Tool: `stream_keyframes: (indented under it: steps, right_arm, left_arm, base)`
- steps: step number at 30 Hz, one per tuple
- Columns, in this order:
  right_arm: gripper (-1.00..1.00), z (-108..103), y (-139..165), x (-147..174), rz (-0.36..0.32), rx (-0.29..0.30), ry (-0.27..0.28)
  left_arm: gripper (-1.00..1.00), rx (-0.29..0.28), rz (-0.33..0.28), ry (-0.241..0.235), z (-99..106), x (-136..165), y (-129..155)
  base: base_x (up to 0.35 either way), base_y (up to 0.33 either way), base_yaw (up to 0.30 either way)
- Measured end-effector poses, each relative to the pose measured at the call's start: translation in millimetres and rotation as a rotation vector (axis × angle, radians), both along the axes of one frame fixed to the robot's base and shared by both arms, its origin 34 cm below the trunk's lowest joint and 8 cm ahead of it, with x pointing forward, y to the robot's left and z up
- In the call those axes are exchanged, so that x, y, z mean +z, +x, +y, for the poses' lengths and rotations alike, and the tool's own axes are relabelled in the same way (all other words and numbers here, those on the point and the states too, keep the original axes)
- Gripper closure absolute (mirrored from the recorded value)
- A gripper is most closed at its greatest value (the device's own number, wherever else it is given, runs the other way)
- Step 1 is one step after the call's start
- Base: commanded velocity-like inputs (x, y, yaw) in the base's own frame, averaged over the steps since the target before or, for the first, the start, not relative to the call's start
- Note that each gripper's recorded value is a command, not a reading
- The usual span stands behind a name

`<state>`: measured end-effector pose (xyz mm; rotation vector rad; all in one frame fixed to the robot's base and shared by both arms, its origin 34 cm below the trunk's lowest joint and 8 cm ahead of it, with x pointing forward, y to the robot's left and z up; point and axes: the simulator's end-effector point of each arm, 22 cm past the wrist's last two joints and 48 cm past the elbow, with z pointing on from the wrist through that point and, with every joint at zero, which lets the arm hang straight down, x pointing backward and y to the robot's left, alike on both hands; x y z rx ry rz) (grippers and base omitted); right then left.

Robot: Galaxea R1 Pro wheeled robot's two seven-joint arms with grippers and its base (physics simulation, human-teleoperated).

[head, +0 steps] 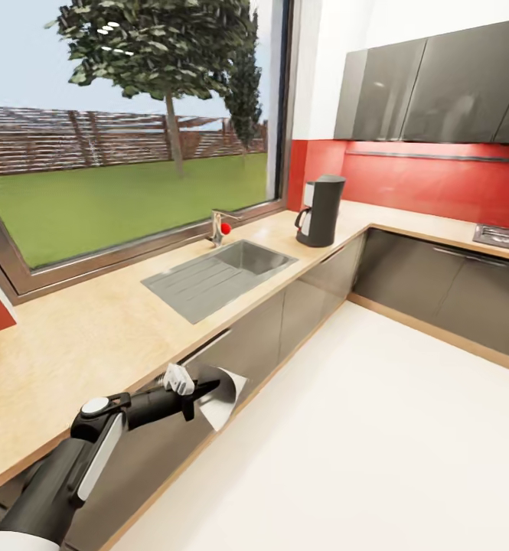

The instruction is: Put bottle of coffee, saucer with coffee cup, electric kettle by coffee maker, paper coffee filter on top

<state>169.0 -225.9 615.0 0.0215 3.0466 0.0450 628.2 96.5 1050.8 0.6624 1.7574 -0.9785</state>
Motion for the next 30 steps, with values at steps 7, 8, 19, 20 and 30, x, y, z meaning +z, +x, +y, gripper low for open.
stream_keyframes:
  steps: [7, 8, 19, 20, 30]
  right_arm:
    - [-1.0, -1, -2, 1, 0.004, -0.001, -0.001]
    - [-1.0, -1, -2, 1, 0.005, -0.001, -0.001]
    - [-1.0, -1, -6, 1, 0.014, -0.001, -0.001]
    - [-1.0, -1, -6, 0, 0.015, -0.001, -0.001]
    - [-1.0, -1, -7, 0, 0.016, 0.0, -0.001]
  left_arm:
    - [1.0, 0.003, 0.0, 0.045, 3, -9, 0]
    - [1.0, 0.003, 0.001, 0.046, 3, -9, 0]
    - [1.0, 0.001, 0.009, 0.051, 4, -15, -1]
    - [1.0, 0.001, 0.01, 0.051, 4, -16, -1]
    - [1.0, 0.0, 0.013, 0.052, 4, -17, -1]
  base:
    - [0.0, 0.0, -0.29]
    - [0.0, 0.0, -0.283]
    - [0.0, 0.0, -0.275]
    - [0.0, 0.0, -0.273]
    - [0.0, 0.0, -0.294]
